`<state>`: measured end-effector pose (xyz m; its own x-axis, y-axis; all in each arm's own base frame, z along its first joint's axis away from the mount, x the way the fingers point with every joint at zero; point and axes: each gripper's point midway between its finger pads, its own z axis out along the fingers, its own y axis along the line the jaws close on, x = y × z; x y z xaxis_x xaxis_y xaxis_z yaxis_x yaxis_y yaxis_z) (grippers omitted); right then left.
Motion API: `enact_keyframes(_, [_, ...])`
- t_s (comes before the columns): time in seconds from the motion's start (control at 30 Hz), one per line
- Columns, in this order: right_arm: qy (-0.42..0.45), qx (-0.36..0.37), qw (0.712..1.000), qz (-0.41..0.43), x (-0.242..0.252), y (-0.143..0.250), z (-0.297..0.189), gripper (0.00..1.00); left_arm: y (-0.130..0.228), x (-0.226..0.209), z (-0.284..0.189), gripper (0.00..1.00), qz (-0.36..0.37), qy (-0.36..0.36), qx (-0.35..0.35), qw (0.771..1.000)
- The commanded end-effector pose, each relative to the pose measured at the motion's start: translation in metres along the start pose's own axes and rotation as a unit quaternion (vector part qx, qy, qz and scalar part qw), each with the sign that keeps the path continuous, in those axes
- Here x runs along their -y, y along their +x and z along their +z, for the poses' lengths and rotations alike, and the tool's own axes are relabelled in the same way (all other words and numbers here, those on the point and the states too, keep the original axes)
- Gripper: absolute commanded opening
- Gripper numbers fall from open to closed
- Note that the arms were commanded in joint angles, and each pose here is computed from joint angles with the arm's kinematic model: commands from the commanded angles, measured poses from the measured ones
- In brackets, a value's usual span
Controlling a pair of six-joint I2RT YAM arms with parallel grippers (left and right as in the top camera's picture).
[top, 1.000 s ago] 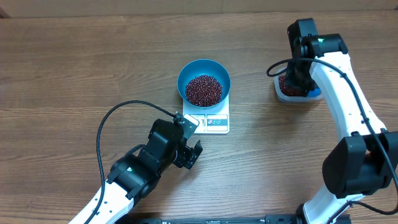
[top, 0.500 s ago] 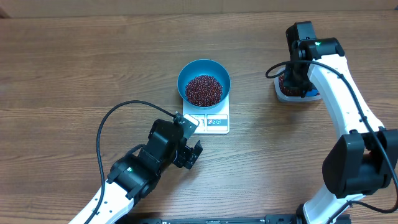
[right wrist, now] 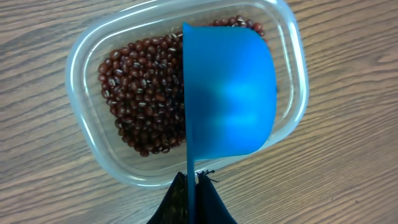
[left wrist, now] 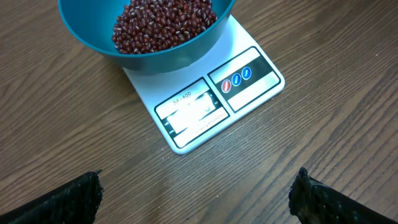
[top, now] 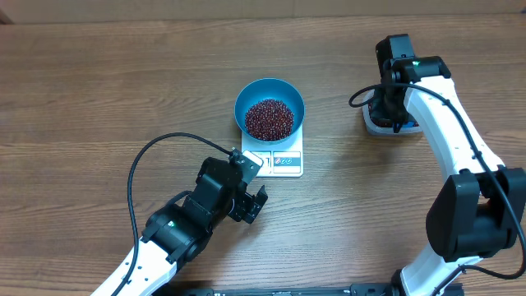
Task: Scoop item into bowl and weigh 150g on scale
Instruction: 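Dip the blue scoop into the red beans and scoop upward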
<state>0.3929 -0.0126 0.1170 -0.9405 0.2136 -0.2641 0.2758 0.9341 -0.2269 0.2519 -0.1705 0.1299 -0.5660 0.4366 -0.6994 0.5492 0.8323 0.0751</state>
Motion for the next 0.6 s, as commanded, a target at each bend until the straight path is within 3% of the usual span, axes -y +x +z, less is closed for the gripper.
enact_keyframes(0.0, [-0.025, -0.005, 1.000, -0.004, -0.010, 0.002, 0.002, 0.04, 0.003, -0.003, 0.002, 1.00, -0.003, -0.006, -0.005, 1.000])
enact_keyframes(0.57, [-0.059, -0.013, 0.998, -0.019, -0.022, 0.004, 0.001, 0.04, 0.004, -0.003, 0.002, 1.00, -0.003, -0.006, -0.005, 1.000])
